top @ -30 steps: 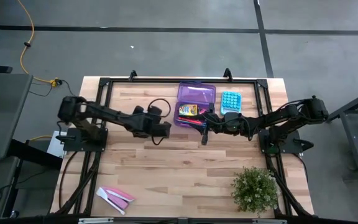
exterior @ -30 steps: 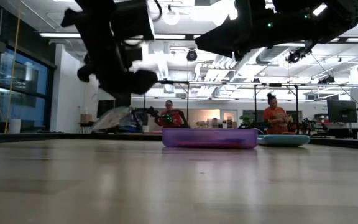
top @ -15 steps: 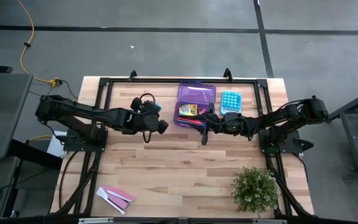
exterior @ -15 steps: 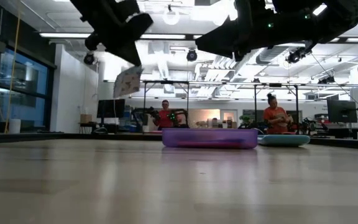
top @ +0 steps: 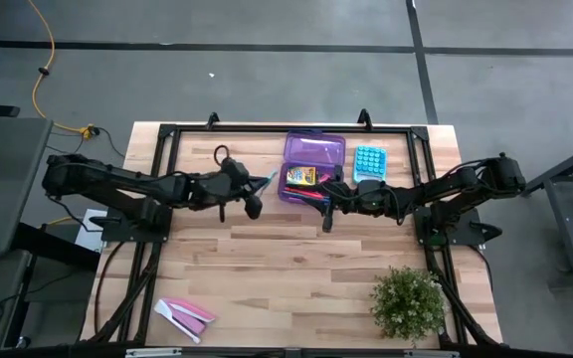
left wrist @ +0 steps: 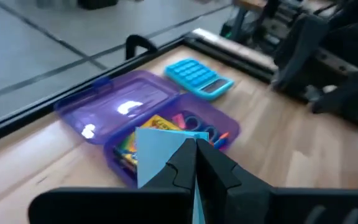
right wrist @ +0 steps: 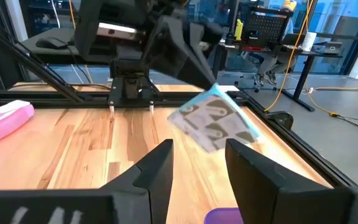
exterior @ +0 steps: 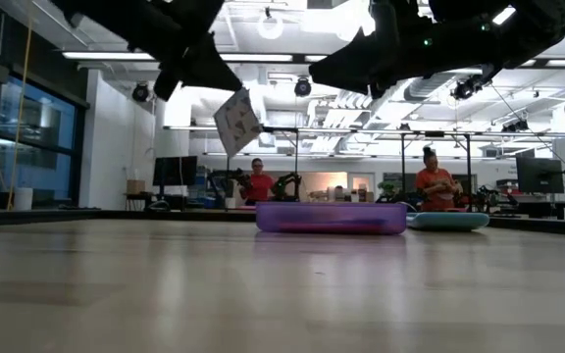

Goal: Pack school essentials
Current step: Put the light blue sticky note into the violet supply box

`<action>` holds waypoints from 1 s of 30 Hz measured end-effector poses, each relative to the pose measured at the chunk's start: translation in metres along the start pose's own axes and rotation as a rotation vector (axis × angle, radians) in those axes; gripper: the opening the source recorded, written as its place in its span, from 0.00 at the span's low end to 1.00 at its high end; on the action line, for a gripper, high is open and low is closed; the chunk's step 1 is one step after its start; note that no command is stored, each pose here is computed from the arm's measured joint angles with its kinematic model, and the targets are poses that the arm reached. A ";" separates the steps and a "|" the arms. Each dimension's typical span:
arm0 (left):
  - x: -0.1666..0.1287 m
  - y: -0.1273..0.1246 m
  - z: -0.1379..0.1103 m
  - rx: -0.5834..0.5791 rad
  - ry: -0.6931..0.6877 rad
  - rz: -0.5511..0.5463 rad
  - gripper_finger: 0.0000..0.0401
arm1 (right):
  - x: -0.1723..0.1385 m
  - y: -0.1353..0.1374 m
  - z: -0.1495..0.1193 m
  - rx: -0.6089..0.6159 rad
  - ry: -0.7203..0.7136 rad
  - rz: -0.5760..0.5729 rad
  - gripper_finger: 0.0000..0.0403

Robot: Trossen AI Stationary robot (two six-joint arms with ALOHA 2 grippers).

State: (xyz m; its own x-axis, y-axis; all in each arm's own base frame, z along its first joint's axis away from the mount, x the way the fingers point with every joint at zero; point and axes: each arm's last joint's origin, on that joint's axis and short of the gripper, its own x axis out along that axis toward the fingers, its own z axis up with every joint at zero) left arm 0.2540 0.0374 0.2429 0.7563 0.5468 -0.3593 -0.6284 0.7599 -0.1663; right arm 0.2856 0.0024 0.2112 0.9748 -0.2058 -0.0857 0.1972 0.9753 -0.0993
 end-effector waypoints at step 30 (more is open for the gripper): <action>-0.022 -0.043 -0.036 0.150 0.099 -0.547 0.04 | 0.000 0.001 0.000 -0.001 0.002 0.046 0.35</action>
State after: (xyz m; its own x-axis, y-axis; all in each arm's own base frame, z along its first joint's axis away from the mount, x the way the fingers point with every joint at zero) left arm 0.2573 -0.0199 0.2249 0.9387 0.0303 -0.3435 -0.1126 0.9684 -0.2223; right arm 0.2857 0.0037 0.2107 0.9827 -0.1606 -0.0921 0.1517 0.9837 -0.0962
